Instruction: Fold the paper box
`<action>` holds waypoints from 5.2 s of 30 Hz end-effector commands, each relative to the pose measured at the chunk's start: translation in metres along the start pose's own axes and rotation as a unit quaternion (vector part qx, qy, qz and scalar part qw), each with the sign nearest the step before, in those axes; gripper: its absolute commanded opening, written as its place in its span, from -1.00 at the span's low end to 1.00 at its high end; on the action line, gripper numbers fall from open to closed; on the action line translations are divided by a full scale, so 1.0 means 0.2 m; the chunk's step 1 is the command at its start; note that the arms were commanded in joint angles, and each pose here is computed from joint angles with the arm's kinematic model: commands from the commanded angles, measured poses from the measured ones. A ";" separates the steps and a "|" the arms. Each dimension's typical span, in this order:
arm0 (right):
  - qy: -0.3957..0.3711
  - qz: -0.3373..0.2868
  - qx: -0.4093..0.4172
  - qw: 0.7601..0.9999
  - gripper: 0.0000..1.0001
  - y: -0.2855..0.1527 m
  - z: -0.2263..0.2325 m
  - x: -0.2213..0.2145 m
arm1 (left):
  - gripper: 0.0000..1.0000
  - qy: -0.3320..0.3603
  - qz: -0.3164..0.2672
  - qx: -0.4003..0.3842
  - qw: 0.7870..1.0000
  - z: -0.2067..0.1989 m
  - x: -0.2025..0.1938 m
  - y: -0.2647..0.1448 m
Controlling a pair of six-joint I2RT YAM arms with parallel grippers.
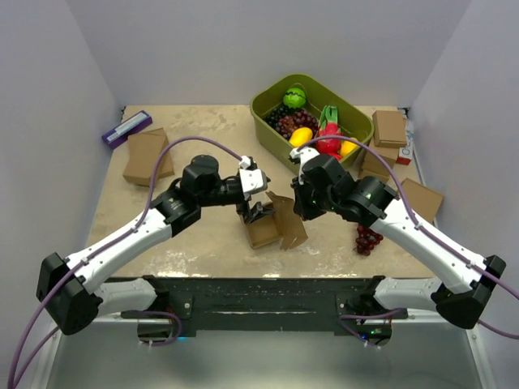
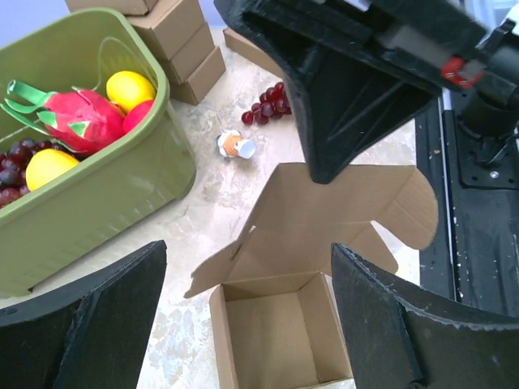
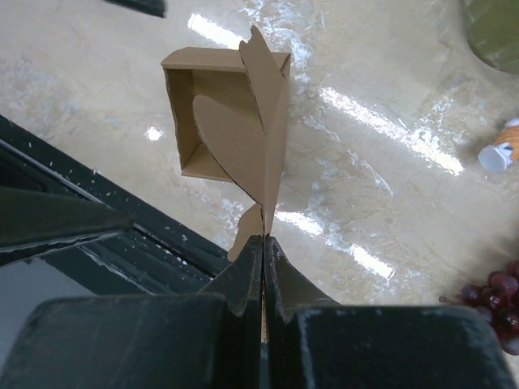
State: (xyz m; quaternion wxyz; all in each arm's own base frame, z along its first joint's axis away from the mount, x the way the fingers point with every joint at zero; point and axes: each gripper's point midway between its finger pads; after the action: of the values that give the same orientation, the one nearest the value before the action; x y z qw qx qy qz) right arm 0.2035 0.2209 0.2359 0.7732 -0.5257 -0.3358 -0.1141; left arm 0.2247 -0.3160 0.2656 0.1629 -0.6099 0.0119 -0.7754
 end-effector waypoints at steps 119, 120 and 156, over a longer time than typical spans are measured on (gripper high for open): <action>0.011 -0.135 0.231 0.963 -1.00 -0.06 0.07 -0.16 | -1.00 -0.302 0.062 0.290 0.906 0.50 -0.53 -0.33; 0.004 -0.132 0.238 0.962 -1.00 -0.06 0.10 -0.16 | -1.00 -0.303 0.062 0.289 0.906 0.50 -0.53 -0.32; -0.158 0.081 0.090 0.980 -0.86 0.89 0.39 -0.38 | -1.00 -0.307 0.074 0.268 0.910 0.48 -0.56 -0.29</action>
State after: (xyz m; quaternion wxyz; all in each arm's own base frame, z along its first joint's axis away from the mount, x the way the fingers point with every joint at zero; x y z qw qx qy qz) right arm 0.1997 0.3455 0.0683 0.7640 -0.4960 -0.4021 0.0925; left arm 0.3186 -0.2093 0.1794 0.3913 -0.7538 -0.1962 -0.4901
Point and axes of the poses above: each gripper's point midway between its finger pads, its own y axis out along the fingers, its own z axis along the line the jaws close on, x = y × z, and after that the axes turned 5 degrees about y, right-handed
